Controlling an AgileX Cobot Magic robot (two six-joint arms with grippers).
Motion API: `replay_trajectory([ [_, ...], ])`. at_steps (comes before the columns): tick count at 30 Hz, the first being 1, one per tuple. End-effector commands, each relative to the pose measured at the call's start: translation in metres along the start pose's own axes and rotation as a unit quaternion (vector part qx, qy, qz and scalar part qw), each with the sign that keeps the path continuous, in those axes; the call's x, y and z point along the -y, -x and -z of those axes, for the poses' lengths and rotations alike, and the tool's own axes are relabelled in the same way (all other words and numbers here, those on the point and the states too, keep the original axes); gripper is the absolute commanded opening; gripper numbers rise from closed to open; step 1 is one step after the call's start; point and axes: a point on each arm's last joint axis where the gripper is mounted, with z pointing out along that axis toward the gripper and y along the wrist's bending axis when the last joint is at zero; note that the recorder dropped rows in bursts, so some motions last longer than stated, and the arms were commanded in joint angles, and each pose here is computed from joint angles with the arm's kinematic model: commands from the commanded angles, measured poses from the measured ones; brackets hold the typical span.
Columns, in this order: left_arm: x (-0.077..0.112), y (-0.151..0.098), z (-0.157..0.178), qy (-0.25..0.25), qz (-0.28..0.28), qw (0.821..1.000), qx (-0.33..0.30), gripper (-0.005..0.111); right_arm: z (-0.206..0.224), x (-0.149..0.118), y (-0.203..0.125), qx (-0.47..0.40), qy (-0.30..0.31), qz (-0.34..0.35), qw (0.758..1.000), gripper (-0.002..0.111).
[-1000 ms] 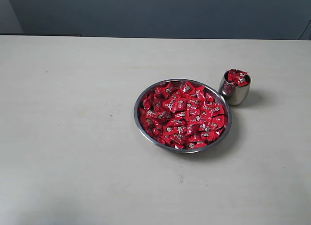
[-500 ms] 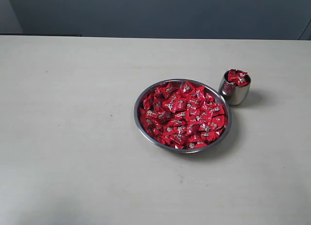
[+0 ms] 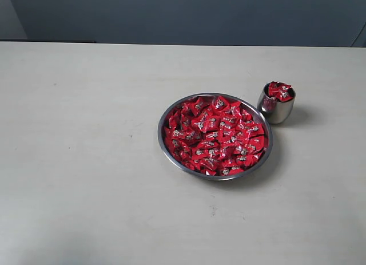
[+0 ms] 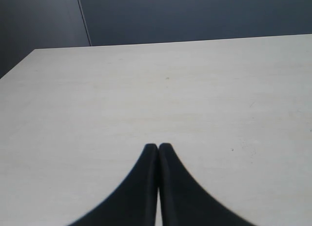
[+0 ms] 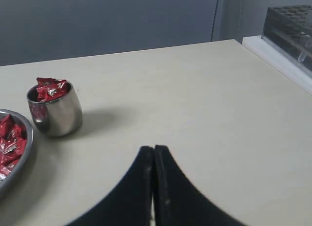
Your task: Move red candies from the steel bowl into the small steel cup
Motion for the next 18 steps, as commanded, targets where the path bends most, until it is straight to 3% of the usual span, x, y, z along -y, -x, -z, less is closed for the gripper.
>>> replay_trajectory([
  [1,0.0003,-0.0006,-0.0001,-0.003,-0.001,1.000,0.004,0.000,0.0002,-0.0002,0.0007,0.008,0.001,-0.001,1.000,-0.001],
  [18,0.0003,-0.0006,-0.0001,-0.003,-0.001,1.000,0.004,0.000,0.0002,-0.0002,0.0003,0.006,0.001,-0.002,1.000,-0.001],
])
